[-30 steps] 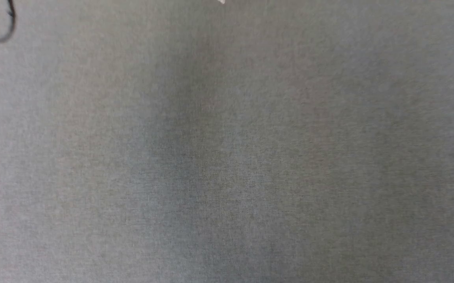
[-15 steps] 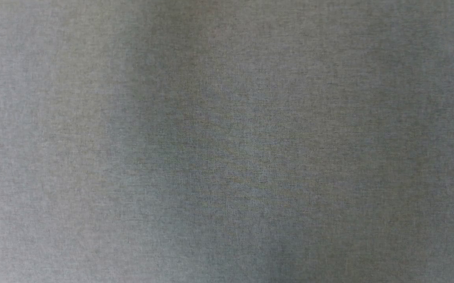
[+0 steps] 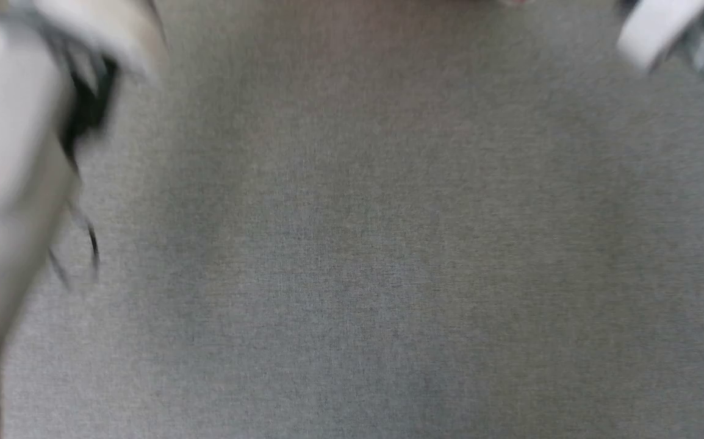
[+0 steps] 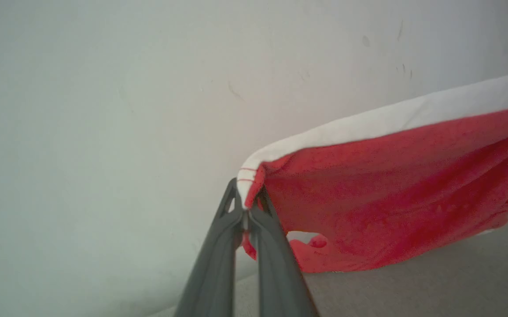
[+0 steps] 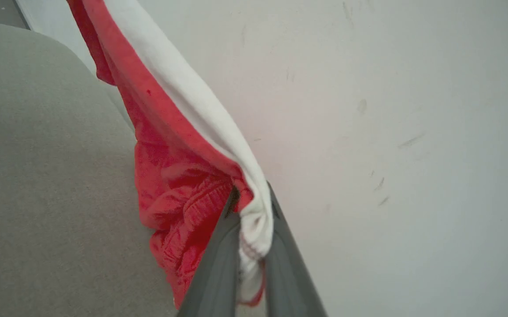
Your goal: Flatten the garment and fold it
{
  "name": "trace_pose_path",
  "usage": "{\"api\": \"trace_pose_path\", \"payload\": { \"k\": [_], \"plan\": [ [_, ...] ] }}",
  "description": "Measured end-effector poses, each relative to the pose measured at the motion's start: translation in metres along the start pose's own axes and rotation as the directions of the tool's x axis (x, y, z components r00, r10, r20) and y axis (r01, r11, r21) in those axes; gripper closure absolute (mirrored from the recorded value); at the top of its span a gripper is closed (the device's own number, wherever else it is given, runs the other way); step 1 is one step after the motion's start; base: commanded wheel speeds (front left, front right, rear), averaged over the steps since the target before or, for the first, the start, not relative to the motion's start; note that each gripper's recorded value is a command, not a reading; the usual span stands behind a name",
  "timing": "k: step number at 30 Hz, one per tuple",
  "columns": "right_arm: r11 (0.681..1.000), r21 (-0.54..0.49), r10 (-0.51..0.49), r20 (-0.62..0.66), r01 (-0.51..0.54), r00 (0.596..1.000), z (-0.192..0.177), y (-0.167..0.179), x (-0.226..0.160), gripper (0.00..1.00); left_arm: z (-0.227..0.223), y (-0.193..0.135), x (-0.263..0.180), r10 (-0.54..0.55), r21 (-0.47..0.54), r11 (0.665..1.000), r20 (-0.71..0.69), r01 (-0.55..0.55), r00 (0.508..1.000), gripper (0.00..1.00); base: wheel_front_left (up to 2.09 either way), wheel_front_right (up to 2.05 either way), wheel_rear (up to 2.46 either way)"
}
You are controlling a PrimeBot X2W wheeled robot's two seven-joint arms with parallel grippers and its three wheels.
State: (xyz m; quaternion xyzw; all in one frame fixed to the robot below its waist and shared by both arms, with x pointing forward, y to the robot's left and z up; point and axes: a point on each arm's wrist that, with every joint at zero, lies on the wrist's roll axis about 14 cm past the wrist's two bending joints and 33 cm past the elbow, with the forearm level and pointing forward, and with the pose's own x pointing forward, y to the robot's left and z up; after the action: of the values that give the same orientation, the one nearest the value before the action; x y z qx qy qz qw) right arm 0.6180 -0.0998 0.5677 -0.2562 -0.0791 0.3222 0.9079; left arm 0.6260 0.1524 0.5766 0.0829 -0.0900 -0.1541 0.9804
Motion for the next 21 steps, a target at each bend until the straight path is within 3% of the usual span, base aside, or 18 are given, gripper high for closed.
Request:
{"api": "trace_pose_path", "payload": {
  "k": [8, 16, 21],
  "plan": [
    [0.984, 0.150, 0.108, -0.048, -0.100, 0.993, -0.012, 0.077, -0.078, 1.00, -0.075, -0.042, -0.126, -0.012, -0.133, 0.991, -0.243, -0.021, 0.970, 1.00, 0.00, 0.00, 0.00],
    [0.949, 0.253, 0.223, -0.117, -0.188, 0.968, -0.019, 0.153, -0.158, 1.00, -0.093, -0.064, -0.227, -0.022, -0.158, 0.986, -0.386, -0.043, 0.922, 1.00, 0.00, 0.00, 0.00],
    [0.901, 0.382, 0.279, -0.145, -0.206, 0.949, -0.019, 0.205, -0.209, 1.00, -0.096, -0.076, -0.280, -0.021, -0.185, 0.980, -0.458, -0.072, 0.888, 1.00, 0.00, 0.00, 0.00]
  ]
}}
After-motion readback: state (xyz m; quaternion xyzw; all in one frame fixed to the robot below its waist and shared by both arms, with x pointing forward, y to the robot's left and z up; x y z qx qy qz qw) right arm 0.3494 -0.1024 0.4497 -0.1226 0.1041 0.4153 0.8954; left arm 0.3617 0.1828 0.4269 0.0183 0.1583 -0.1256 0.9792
